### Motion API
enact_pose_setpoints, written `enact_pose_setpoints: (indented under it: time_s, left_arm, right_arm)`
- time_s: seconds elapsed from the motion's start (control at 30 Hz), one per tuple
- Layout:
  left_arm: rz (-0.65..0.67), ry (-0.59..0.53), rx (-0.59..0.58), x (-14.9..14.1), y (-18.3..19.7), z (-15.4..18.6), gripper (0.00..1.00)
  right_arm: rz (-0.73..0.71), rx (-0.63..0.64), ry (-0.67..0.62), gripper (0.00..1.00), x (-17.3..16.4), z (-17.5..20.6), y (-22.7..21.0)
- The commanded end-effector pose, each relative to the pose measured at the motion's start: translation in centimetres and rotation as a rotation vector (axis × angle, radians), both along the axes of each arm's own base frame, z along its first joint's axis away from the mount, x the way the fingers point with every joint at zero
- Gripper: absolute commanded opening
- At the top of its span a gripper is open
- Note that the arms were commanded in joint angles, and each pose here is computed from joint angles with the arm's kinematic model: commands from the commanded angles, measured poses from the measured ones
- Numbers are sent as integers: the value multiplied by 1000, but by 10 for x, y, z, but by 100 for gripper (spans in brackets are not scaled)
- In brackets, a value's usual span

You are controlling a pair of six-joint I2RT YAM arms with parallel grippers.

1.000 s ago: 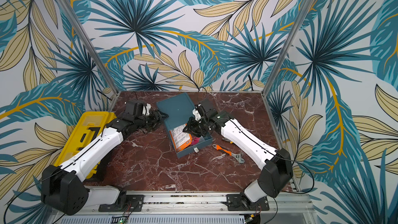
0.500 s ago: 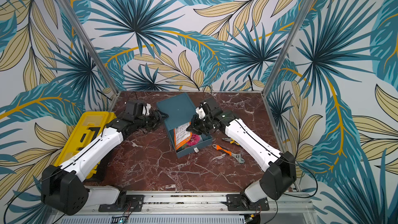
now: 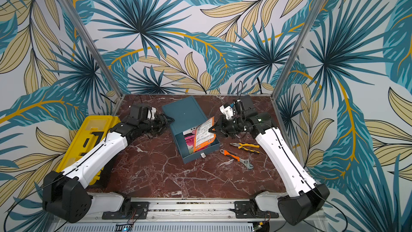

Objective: Take the seed bags out of the drawer
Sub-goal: Place the seed packet at the center of the board.

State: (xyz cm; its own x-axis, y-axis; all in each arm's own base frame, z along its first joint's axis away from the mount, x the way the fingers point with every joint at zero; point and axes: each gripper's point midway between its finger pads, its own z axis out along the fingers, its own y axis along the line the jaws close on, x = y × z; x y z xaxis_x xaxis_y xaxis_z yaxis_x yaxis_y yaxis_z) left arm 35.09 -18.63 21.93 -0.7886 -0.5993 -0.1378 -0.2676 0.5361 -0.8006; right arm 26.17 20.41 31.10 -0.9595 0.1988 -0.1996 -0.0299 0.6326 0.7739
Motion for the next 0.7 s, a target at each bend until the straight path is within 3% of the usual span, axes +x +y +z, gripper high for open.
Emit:
enact_pose_setpoints:
  time_s: [0.0, 0.17, 0.3, 0.47, 0.67]
  left_arm:
    - [22, 145, 86, -16, 10, -43, 57]
    - [19, 145, 85, -17, 10, -42, 57]
    - [13, 148, 85, -17, 9, -43, 57]
    - [8, 152, 85, -18, 8, -44, 57]
    - [4, 149, 75, -17, 7, -41, 57]
  right_arm:
    - [25, 21, -116, 0, -4, 28, -12]
    - [-146, -91, -314, 0, 30, 54, -64]
    - [-254, -167, -380, 0, 74, 47, -94]
    - [-328, -195, -310, 0, 140, 0, -121]
    - [-267, -236, -160, 0, 193, -78, -123]
